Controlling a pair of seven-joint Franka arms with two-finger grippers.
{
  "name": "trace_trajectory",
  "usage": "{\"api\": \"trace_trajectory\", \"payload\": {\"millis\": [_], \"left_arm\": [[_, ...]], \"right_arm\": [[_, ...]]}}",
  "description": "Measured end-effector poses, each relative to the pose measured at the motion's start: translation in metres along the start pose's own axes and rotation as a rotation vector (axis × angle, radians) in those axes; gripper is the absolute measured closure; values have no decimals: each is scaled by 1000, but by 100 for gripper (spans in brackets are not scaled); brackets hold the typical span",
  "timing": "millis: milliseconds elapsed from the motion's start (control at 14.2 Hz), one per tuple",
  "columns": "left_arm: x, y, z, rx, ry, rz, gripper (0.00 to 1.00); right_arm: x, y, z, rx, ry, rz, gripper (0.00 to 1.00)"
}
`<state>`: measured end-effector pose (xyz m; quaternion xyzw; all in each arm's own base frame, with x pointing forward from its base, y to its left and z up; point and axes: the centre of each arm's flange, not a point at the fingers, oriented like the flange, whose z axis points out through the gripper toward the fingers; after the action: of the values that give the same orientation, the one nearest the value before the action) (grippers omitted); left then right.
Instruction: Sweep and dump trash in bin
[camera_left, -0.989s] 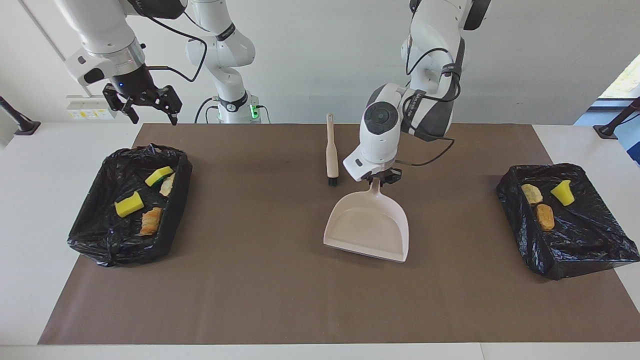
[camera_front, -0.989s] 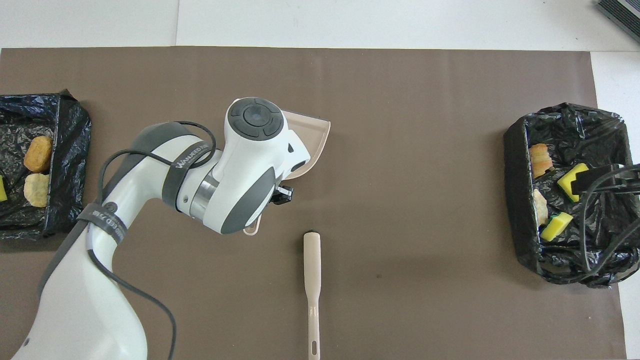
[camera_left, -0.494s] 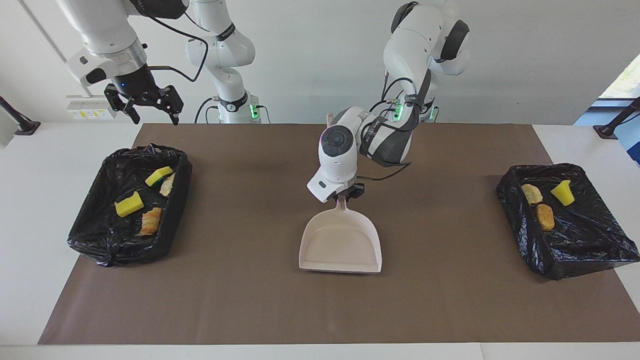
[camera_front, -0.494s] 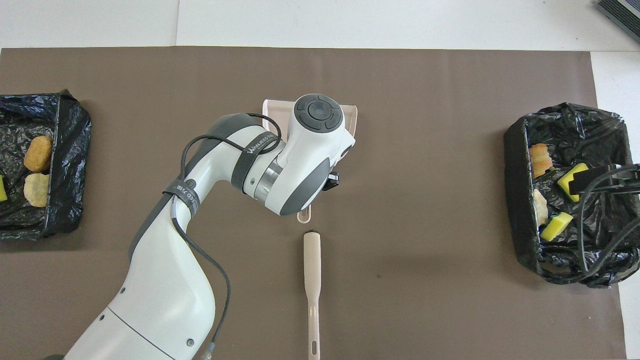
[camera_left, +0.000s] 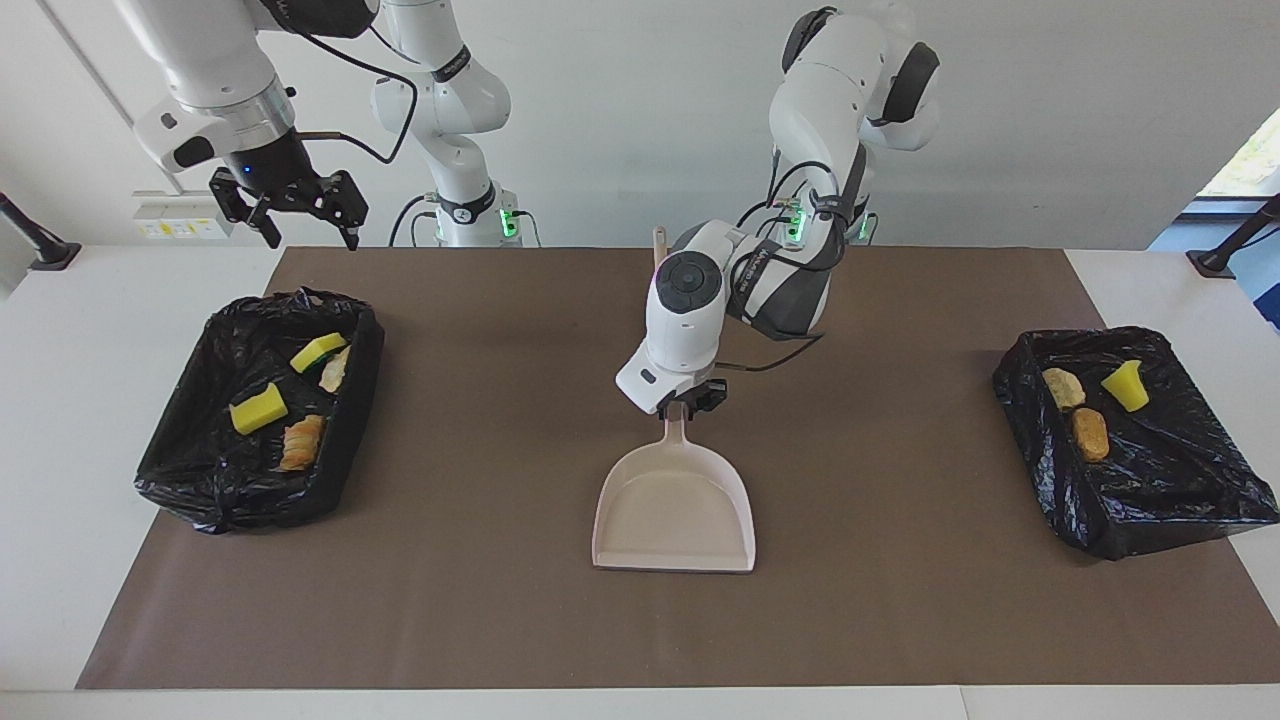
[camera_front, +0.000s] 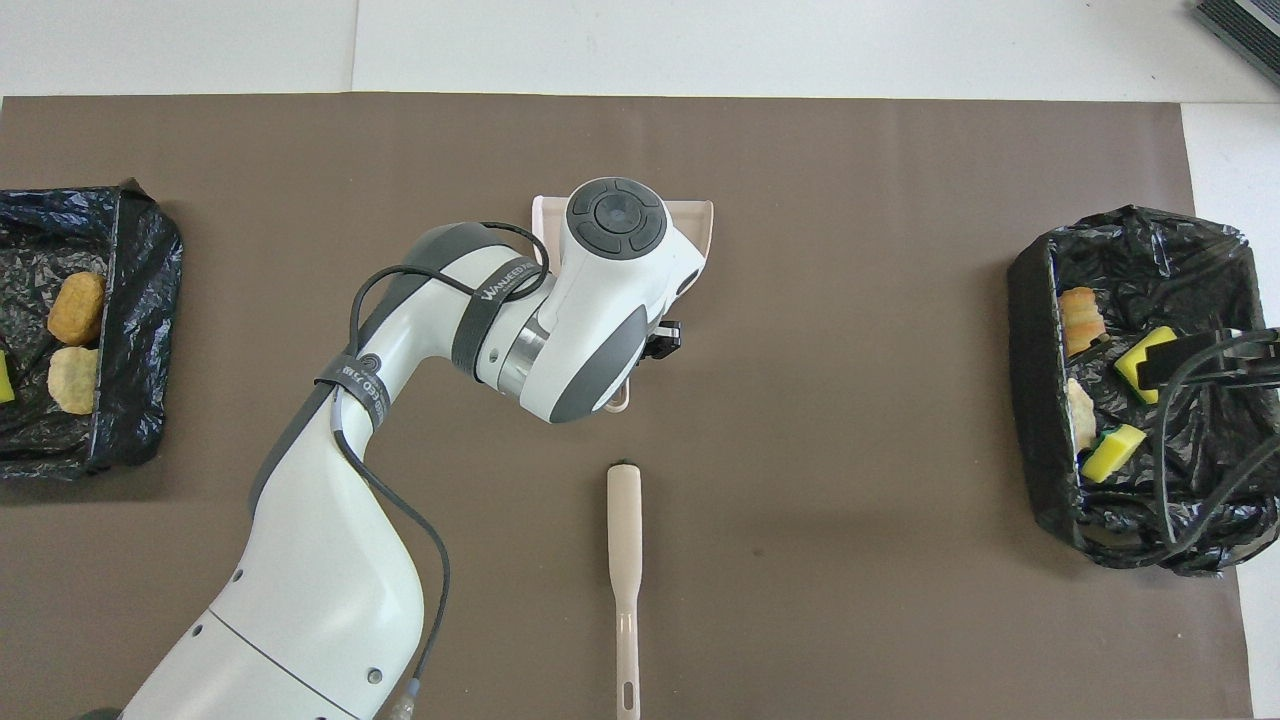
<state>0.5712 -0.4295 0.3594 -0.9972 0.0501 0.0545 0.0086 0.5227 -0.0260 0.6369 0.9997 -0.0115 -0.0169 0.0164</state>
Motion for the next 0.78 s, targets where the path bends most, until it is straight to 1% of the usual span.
{"api": "trace_trajectory", "payload": {"millis": [71,141,212,282,494,777], "left_arm": [[1,-3,0,3,1,-5,31],[4,-10,-4,5,6,-15,19],[6,-21,-12,4,15,-32,8],[8,-43,-29,-1,28,-60,0],[-9,-95,-81,-15,63,-108,0],[-54,-176,-143,-21,110,-50,0]], "right_arm": [[0,0,0,0,0,0,0],[0,0,0,0,0,0,0],[0,0,0,0,0,0,0],[0,0,0,0,0,0,0],[0,0,0,0,0,0,0],[0,-8,0,1,1,-17,0]]}}
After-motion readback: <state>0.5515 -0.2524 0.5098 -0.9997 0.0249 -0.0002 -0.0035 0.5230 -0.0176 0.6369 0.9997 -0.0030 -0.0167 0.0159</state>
